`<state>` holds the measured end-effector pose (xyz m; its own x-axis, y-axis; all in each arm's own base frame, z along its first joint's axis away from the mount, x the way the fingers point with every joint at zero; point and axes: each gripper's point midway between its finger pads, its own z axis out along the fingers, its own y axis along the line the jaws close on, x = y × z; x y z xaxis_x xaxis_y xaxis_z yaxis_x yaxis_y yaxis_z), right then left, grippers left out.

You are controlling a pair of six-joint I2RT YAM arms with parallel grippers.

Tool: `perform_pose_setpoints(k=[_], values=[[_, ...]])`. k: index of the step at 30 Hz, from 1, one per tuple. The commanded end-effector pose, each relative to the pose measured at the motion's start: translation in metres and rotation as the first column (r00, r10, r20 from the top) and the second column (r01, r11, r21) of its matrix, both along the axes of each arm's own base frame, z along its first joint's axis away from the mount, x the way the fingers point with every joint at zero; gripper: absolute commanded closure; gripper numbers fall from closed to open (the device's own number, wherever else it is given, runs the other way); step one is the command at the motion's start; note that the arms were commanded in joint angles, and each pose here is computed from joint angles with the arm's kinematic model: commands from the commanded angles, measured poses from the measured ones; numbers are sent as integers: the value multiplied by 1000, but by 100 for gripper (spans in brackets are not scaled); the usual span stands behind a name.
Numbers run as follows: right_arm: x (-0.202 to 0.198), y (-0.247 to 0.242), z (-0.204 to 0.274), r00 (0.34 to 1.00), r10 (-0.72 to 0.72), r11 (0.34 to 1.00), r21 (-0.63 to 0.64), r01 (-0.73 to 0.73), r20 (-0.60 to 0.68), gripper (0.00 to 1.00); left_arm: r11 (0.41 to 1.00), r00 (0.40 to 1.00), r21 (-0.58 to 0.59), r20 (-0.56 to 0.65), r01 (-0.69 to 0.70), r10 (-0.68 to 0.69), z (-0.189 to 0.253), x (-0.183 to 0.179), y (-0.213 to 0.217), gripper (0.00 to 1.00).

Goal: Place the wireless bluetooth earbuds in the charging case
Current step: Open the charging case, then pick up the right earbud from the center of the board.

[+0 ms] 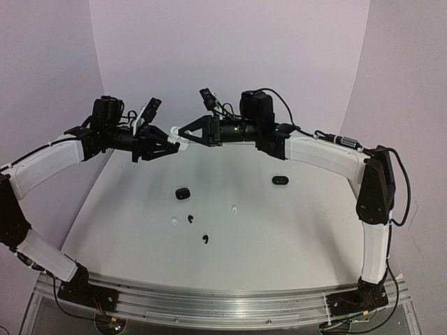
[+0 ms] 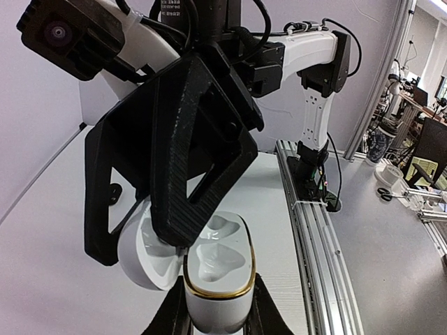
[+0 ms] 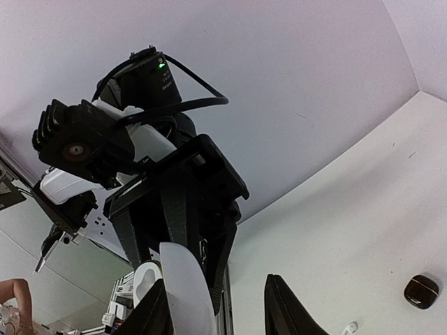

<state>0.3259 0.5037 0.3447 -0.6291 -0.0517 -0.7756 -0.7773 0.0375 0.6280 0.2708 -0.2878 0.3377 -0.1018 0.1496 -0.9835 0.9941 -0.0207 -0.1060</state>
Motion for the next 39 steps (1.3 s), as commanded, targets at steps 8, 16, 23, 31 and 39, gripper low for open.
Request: perform_pose_setpoints(k=[8, 16, 23, 31, 39], values=[[9, 4, 2, 1000, -6, 1000, -1, 6, -29, 47, 996, 997, -43, -3, 81, -81, 16, -16, -2, 100], [10, 5, 13, 1000, -4, 1000, 20, 5, -11, 43, 996, 996, -39, -15, 82, -83, 13, -17, -2, 100], [17, 1, 34, 998, -38, 998, 56, 36, 40, 38, 999, 1000, -27, 12, 25, -24, 9, -9, -2, 100], [25, 0, 52, 995, -71, 994, 93, 64, 69, 33, 997, 995, -12, 51, -80, 81, 1, 4, 1, 100], [104, -89, 9, 809, -574, 819, -106, 564, -126, 32, 911, 907, -97, 97, -401, 409, -10, 34, 23, 100]])
